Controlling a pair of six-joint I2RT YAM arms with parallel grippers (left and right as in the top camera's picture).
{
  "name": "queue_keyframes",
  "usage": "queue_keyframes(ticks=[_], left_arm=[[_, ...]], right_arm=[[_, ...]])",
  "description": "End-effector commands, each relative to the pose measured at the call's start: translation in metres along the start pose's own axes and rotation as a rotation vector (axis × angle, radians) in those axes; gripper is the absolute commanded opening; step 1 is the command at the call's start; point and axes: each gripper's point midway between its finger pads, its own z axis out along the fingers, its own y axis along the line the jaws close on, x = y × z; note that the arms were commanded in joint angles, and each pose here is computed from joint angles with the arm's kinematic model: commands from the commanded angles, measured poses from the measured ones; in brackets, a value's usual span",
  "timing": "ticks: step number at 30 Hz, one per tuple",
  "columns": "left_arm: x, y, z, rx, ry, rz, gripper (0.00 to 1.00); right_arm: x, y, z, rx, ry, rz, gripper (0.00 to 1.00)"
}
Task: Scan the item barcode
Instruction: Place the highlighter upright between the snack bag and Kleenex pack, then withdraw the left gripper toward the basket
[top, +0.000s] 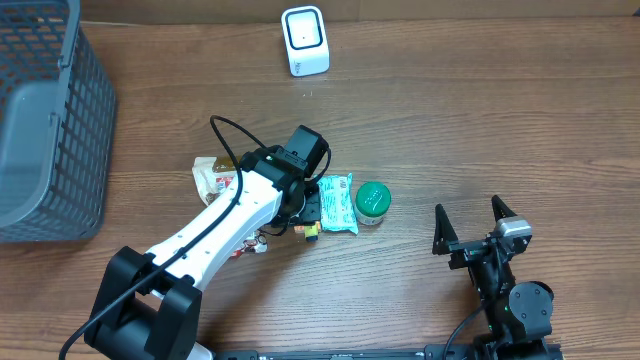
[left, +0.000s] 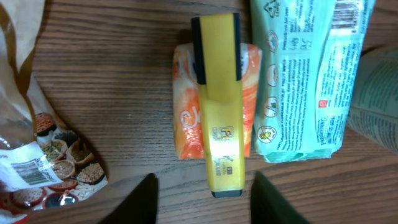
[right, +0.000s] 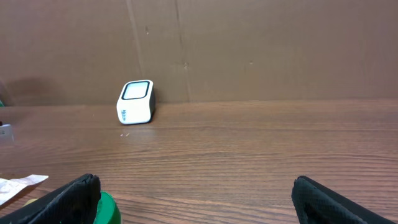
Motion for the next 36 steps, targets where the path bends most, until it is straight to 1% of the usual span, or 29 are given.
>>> queue_keyframes(ticks=[1,4,7,9,10,11,15,19,20,23,26,28,32,35,36], left_arm=[[0.010,-0.007,0.005,0.012,0.025,0.024,0.29],[0.014,-0.006,0.010,0.009,0.033,0.024,0.29],[0.016,-0.008,0.010,0.023,0.042,0.024,0.27],[0.017,-0.011,0.009,0.041,0.053,0.022,0.18],[0.017,-0.011,0.009,0.047,0.056,0.020,0.07],[0.017,-0.012,0.008,0.057,0.060,0.016,0.04],[0.004,-0.011,-0.009,0.101,0.001,0.001,0.04],[-0.024,-0.006,-0.054,0.166,-0.133,0.012,0.07],[-0.036,0.000,-0.075,0.186,-0.193,0.007,0.09],[-0.057,0.023,-0.115,0.199,-0.299,-0.046,0.10],[-0.071,0.057,-0.140,0.187,-0.367,-0.125,0.10],[-0.076,0.081,-0.146,0.166,-0.388,-0.181,0.10],[-0.079,0.122,-0.142,0.121,-0.375,-0.290,0.11],[-0.081,0.143,-0.137,0.082,-0.370,-0.339,0.24],[-0.081,0.150,-0.137,0.058,-0.375,-0.338,0.25]], right_arm=[[0.001,-0.003,0.000,0.012,-0.007,0.008,1.00],[0.001,-0.003,0.000,0.011,-0.007,0.008,1.00],[0.001,-0.003,0.000,0.011,-0.007,0.008,1.00],[0.001,-0.003,0.000,0.011,-0.007,0.008,1.00],[0.001,-0.003,0.000,0.012,-0.007,0.008,1.00],[0.001,-0.003,0.000,0.011,-0.007,0.008,1.00],[0.001,-0.003,0.000,0.011,-0.007,0.008,1.00],[0.001,-0.003,0.000,0.011,-0.007,0.008,1.00],[0.001,-0.003,0.000,0.011,-0.007,0.008,1.00],[0.001,-0.003,0.000,0.012,-0.007,0.008,1.00],[0.001,-0.003,0.000,0.011,-0.007,0.008,1.00],[0.001,-0.003,0.000,0.012,-0.007,0.008,1.00],[0.001,-0.003,0.000,0.011,-0.007,0.008,1.00],[0.001,-0.003,0.000,0.012,-0.007,0.008,1.00],[0.001,-0.003,0.000,0.011,-0.007,0.008,1.00]])
